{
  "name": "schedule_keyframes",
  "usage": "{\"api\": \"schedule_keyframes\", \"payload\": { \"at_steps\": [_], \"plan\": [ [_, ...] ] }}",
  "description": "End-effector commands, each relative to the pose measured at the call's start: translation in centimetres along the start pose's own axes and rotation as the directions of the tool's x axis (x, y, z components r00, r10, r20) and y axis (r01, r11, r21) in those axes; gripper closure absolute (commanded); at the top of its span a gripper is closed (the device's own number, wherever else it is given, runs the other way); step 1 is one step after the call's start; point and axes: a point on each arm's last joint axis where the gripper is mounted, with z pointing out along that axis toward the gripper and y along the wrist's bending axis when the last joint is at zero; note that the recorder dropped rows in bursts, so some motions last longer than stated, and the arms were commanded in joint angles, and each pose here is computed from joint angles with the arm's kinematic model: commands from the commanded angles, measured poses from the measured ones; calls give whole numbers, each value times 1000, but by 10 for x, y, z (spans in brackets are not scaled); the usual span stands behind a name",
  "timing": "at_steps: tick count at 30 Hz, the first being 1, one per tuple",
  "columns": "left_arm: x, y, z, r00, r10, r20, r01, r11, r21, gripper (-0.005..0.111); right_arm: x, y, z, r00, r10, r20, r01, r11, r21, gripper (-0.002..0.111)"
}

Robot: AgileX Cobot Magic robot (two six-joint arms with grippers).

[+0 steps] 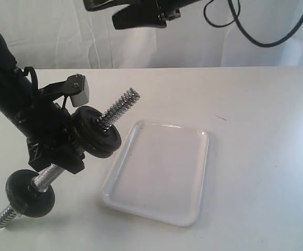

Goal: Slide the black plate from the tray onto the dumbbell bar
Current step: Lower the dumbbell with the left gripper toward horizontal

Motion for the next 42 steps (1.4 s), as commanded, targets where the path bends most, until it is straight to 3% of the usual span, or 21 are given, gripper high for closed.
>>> {"api": "schedule_keyframes", "payload": {
  "at_steps": [1,3,8,13,20,30,42],
  "plan": [
    [-29,-10,-27,967,-94,238,101,995,-16,107,-12,24,-25,994,-82,70,80,996,35,89],
    [-31,-4,-28,955,-145,260,166,984,-59,107,-13,29,-31,991,-106,82,100,993,65,107],
    [-31,13,-25,897,-294,329,354,925,-139,107,-13,39,-42,991,-107,77,97,987,130,108],
    [-26,29,-10,845,-415,338,478,869,-127,107,-11,46,-48,991,-124,47,115,982,152,108],
    [-19,50,11,738,-566,368,641,758,-121,107,-8,47,-48,993,-117,19,113,983,147,108],
    [-16,65,17,645,-623,443,737,660,-146,107,-5,51,-50,993,-119,-8,119,985,125,108],
    [-11,73,25,621,-644,446,762,630,-151,107,-4,64,-59,986,-164,-13,164,974,159,108]
  ]
}}
